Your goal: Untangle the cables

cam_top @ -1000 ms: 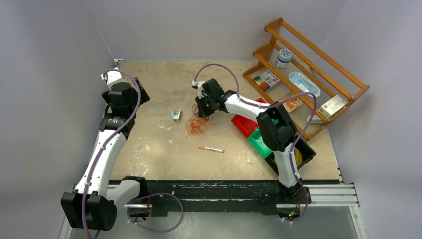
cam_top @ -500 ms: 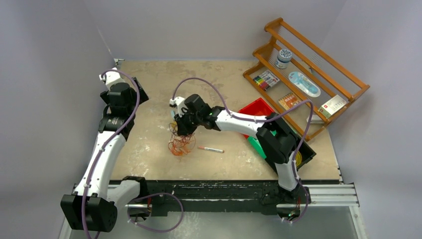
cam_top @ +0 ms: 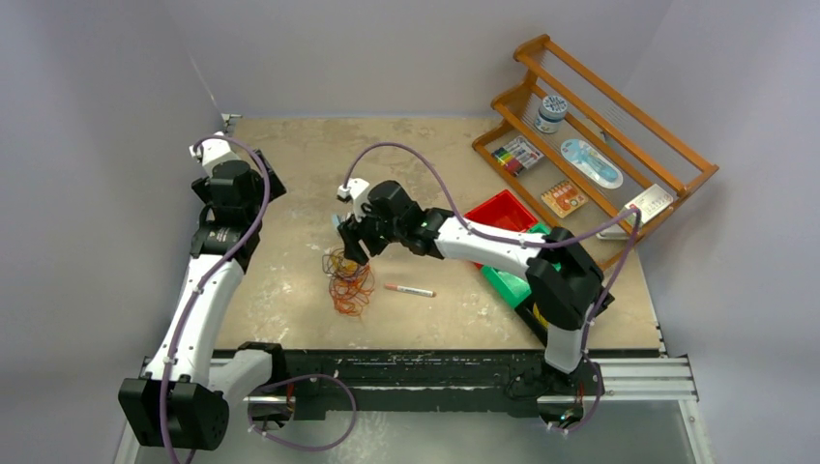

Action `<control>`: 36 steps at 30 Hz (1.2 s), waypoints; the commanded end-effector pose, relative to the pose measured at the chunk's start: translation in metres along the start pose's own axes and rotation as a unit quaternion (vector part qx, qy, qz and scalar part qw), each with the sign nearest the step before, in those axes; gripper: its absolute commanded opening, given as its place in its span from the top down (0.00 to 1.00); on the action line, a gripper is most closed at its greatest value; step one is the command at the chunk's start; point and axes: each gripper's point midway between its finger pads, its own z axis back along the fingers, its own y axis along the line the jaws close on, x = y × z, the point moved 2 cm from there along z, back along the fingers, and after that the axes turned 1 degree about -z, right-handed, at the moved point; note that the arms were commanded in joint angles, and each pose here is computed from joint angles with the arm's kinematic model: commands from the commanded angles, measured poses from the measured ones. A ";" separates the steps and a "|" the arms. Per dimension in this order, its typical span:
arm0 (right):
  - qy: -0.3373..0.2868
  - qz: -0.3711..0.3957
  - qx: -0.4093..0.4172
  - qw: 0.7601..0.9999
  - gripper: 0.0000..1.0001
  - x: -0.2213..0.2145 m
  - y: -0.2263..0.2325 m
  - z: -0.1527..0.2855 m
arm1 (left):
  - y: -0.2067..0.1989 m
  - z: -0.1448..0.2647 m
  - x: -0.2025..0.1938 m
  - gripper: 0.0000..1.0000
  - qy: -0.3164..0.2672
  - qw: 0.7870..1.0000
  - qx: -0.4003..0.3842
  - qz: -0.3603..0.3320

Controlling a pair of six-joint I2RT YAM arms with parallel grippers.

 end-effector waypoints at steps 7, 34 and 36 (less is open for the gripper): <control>-0.169 -0.140 -0.348 0.911 0.13 0.037 -0.088 0.114 | 0.020 0.009 0.029 0.10 -0.052 0.996 0.049 0.053; -0.166 -0.448 -0.559 0.678 0.07 -0.112 -0.211 0.270 | 0.012 0.000 0.019 0.10 -0.027 0.998 0.030 0.040; -0.152 -0.455 -0.559 0.676 0.07 -0.120 -0.215 0.263 | 0.012 0.000 0.019 0.09 -0.027 0.998 0.029 0.039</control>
